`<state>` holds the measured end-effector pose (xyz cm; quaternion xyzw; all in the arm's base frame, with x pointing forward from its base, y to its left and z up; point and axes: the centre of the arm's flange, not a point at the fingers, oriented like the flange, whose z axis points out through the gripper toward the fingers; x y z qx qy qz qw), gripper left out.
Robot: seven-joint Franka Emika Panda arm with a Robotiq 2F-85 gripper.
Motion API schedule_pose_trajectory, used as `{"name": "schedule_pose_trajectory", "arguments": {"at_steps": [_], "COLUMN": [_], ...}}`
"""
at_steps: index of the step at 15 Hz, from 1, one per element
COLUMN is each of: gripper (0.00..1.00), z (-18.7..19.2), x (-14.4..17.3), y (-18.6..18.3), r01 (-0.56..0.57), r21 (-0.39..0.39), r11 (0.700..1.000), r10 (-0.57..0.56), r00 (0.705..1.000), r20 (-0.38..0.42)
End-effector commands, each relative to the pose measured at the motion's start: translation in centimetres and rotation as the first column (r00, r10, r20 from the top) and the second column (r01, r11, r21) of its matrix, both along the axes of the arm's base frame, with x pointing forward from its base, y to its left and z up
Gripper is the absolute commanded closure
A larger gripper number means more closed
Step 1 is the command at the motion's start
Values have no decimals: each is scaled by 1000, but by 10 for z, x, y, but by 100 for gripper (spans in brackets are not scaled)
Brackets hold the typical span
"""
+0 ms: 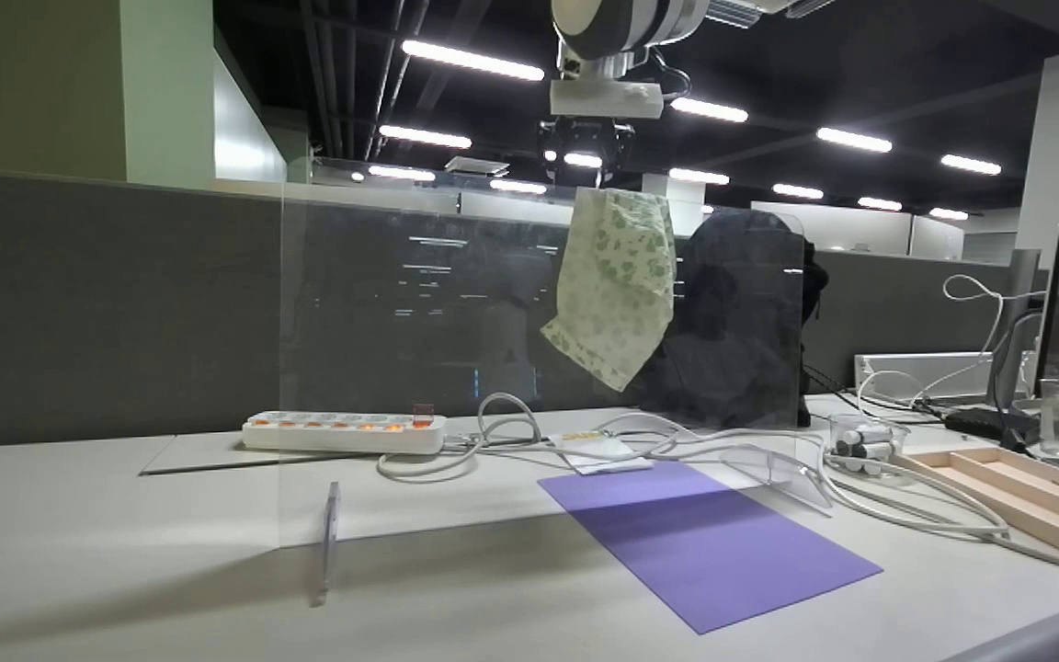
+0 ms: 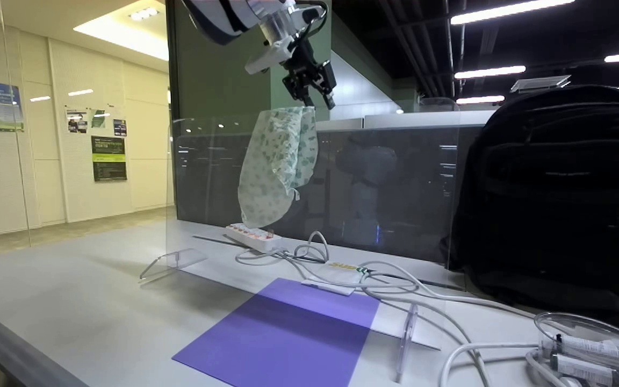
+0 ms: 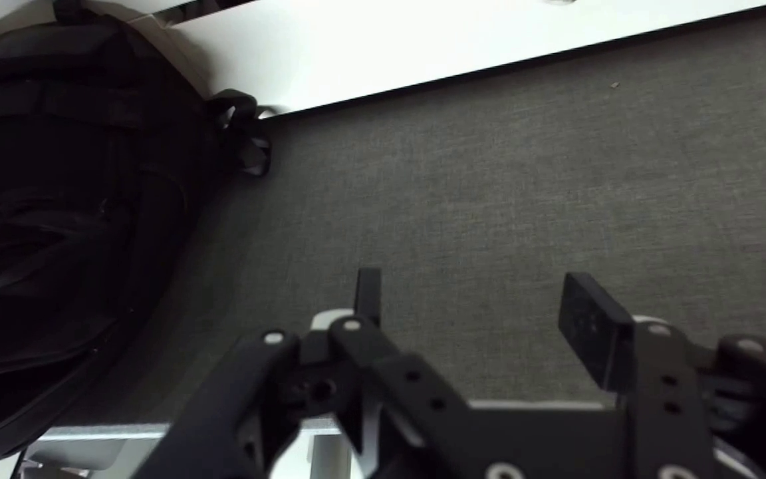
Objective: Place the white cloth on top of the glass panel
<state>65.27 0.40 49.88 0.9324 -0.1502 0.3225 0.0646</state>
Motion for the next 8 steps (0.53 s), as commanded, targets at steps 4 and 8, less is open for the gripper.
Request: {"name": "schedule_pose_trajectory", "arguments": {"at_steps": [4,8], "gripper": [0,0], "z": [25,40], "x": [-28,-41], "y": [32,43], "r01": [-66,-100], "r21": [-10,-38], "r11": [998,994], "r10": [66,102], "r00": [998,994], "r20": [-7,38]}}
